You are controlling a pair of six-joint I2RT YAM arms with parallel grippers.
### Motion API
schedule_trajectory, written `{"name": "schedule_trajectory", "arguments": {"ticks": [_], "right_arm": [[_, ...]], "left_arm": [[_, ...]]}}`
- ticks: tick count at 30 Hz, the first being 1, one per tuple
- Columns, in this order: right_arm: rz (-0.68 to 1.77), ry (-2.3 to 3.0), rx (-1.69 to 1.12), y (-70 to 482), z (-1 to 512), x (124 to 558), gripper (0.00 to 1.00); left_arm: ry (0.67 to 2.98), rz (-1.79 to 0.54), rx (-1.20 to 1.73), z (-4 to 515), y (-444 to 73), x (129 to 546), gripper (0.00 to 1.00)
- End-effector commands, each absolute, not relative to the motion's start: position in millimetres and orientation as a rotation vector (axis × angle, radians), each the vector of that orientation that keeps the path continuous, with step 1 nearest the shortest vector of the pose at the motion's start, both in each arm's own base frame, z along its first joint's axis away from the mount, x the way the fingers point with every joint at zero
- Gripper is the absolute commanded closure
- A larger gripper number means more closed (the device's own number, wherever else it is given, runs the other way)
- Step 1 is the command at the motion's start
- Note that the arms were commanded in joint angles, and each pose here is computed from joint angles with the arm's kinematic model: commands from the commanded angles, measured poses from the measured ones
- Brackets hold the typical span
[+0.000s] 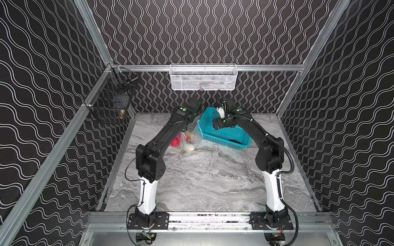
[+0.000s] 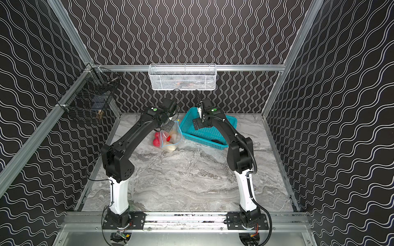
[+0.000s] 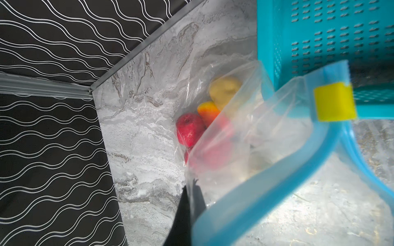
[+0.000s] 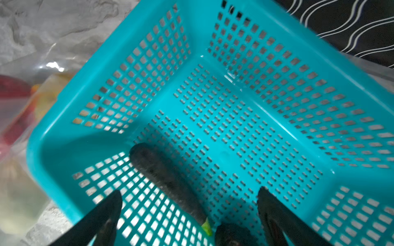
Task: Place the food in the zip-top bag and seal the zipper
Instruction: 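Move the open right gripper over the teal basket above the dark vegetables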
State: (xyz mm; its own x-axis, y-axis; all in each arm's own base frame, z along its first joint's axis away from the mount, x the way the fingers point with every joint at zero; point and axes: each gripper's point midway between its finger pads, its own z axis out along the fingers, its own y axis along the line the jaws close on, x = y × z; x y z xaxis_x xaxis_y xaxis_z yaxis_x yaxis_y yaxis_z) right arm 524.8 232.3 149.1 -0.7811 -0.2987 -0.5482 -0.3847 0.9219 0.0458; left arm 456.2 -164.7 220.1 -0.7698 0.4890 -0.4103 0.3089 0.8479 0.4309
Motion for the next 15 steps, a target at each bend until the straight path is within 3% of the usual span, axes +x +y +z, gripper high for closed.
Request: {"name": "schedule_trajectory", "arguments": {"ticks": [1, 15], "right_arm": [[0.29, 2.548, -0.559, 247.5, 137.8, 518.7, 0.01], [0.315, 2.65, -0.632, 250.8, 93.0, 510.0, 0.01]], "left_arm": [[2.49, 0.459, 0.551, 225.5, -162.7, 456.4, 1.0], [2.507, 0.43, 0.558, 222.3, -166.9, 455.8, 1.0]]}}
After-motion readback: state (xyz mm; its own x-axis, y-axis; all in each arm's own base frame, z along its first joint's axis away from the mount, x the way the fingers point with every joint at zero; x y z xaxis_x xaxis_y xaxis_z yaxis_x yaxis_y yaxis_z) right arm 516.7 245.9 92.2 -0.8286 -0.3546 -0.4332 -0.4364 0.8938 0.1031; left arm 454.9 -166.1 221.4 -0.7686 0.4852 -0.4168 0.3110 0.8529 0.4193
